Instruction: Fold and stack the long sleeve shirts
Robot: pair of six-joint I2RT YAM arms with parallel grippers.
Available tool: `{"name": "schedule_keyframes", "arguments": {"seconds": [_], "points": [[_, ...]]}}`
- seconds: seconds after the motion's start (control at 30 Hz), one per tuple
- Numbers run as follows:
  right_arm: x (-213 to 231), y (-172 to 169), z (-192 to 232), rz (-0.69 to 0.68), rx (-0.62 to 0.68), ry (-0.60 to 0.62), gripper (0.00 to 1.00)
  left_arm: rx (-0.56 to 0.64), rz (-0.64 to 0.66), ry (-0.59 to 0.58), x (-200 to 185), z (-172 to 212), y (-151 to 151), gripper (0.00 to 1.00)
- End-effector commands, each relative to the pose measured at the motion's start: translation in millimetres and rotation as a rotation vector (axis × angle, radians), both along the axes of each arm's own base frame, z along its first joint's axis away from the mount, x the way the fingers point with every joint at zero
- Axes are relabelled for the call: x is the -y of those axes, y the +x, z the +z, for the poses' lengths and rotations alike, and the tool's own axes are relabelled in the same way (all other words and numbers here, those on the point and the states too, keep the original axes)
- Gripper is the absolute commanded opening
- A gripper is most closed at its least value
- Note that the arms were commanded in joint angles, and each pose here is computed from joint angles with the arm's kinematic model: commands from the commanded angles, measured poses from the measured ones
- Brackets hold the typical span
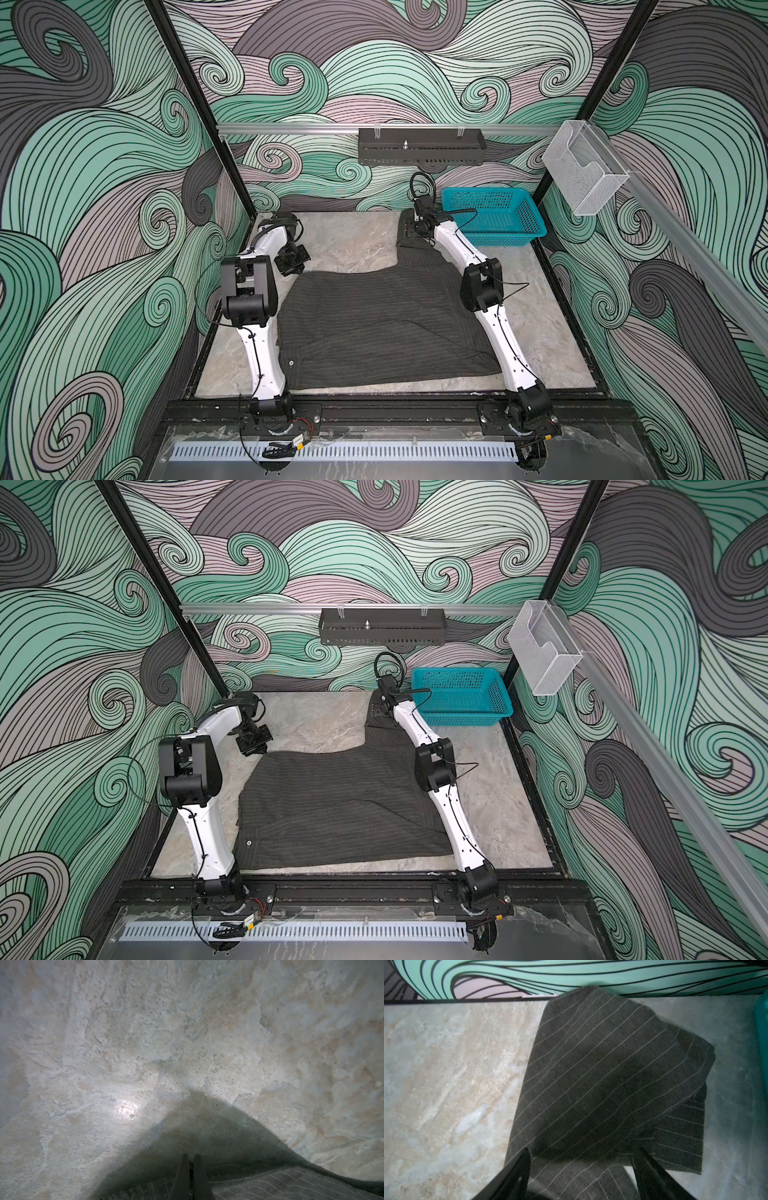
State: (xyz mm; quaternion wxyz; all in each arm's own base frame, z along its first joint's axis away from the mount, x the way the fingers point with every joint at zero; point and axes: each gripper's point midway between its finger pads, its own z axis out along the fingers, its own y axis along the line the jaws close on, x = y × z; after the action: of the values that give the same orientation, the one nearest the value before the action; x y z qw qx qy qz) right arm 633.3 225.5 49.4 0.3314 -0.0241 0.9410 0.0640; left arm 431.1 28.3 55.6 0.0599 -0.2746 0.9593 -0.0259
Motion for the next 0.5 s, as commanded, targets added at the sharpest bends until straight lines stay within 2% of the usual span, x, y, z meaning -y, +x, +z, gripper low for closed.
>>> {"name": "schedule_keyframes", "arguments": {"seconds": [0.0, 0.17, 0.33, 0.4, 0.47], "points": [[11.6, 2.9, -11.0, -0.111, -0.023, 0.036, 0.79, 0.003, 0.003, -0.010, 3.6, 2.0, 0.3, 0.00], [26.4, 5.3, -23.7, -0.210, -0.054, 0.082, 0.79, 0.008, 0.000, -0.015, 5.8, 2.3, 1.7, 0.00], [35.3, -4.4, -39.8, -0.280, -0.141, 0.142, 0.75, 0.010, -0.004, -0.017, 6.4, 3.7, 2.6, 0.00], [34.8, -12.4, -50.2, -0.294, -0.199, 0.175, 0.69, 0.014, -0.005, -0.016, 6.7, 5.3, 3.0, 0.00], [32.9, -18.4, -56.4, -0.293, -0.239, 0.195, 0.59, 0.016, -0.006, -0.017, 7.2, 6.5, 3.0, 0.00]]}}
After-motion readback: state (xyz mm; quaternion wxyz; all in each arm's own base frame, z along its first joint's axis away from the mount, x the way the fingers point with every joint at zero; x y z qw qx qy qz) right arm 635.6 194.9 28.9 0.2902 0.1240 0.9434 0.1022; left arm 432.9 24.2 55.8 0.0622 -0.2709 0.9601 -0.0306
